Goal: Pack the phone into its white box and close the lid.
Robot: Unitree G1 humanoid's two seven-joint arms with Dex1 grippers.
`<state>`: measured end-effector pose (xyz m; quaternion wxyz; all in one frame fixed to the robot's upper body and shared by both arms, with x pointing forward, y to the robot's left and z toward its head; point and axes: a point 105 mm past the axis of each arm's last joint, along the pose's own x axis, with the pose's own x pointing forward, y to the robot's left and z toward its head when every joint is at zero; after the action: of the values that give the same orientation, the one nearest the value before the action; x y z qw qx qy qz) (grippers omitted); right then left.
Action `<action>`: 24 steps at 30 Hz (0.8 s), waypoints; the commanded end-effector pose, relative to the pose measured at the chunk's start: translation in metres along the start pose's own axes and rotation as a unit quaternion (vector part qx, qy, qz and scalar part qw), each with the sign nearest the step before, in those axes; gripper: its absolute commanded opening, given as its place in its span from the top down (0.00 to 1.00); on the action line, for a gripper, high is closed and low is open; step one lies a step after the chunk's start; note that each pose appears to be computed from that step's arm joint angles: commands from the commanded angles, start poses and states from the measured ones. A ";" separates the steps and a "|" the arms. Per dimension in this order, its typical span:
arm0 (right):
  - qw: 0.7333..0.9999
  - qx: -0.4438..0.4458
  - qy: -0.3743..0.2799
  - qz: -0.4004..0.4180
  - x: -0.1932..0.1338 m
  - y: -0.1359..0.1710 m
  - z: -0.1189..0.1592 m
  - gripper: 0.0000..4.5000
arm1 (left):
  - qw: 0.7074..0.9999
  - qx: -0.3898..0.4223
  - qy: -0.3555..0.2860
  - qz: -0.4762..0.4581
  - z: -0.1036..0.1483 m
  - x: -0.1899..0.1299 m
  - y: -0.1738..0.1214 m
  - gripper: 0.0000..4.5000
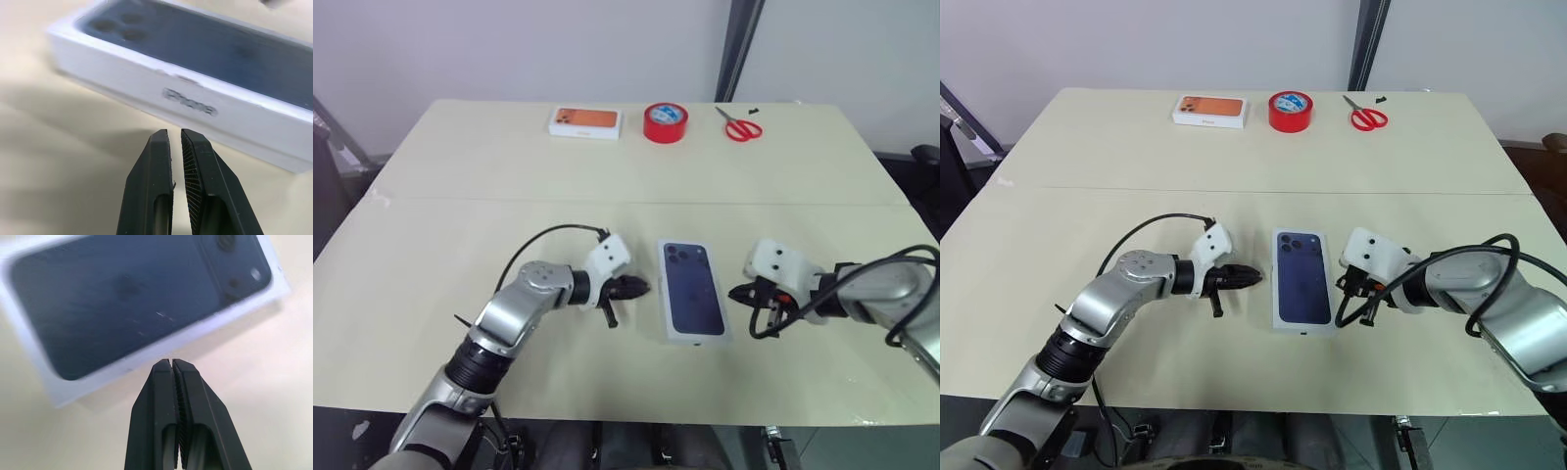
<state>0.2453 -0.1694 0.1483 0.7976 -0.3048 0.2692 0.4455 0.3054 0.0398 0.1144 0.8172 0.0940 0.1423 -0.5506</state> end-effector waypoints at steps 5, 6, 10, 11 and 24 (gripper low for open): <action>0.999 -0.015 -0.022 0.035 0.002 0.026 0.007 0.98 | 0.996 0.017 -0.082 0.014 0.056 0.012 0.005 0.90; 0.999 -0.012 -0.018 0.035 0.005 0.027 0.005 0.98 | 0.997 0.024 -0.068 0.018 0.053 0.019 0.007 0.90; 1.000 0.012 -0.001 0.028 0.017 0.030 -0.007 0.98 | 0.998 0.059 0.029 0.024 0.022 0.044 0.011 0.90; 1.000 0.018 0.004 0.024 0.019 0.029 -0.010 0.98 | 0.997 0.056 0.043 0.023 0.017 0.047 0.012 0.90; 0.997 0.035 -0.051 -0.046 0.008 -0.001 0.001 0.98 | 0.995 0.015 -0.060 0.081 0.046 0.023 0.035 0.90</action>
<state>0.2370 -0.1593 0.1214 0.8163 -0.2584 0.2767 0.4363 0.3425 0.0053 0.1178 0.8404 0.1052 0.1374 -0.5136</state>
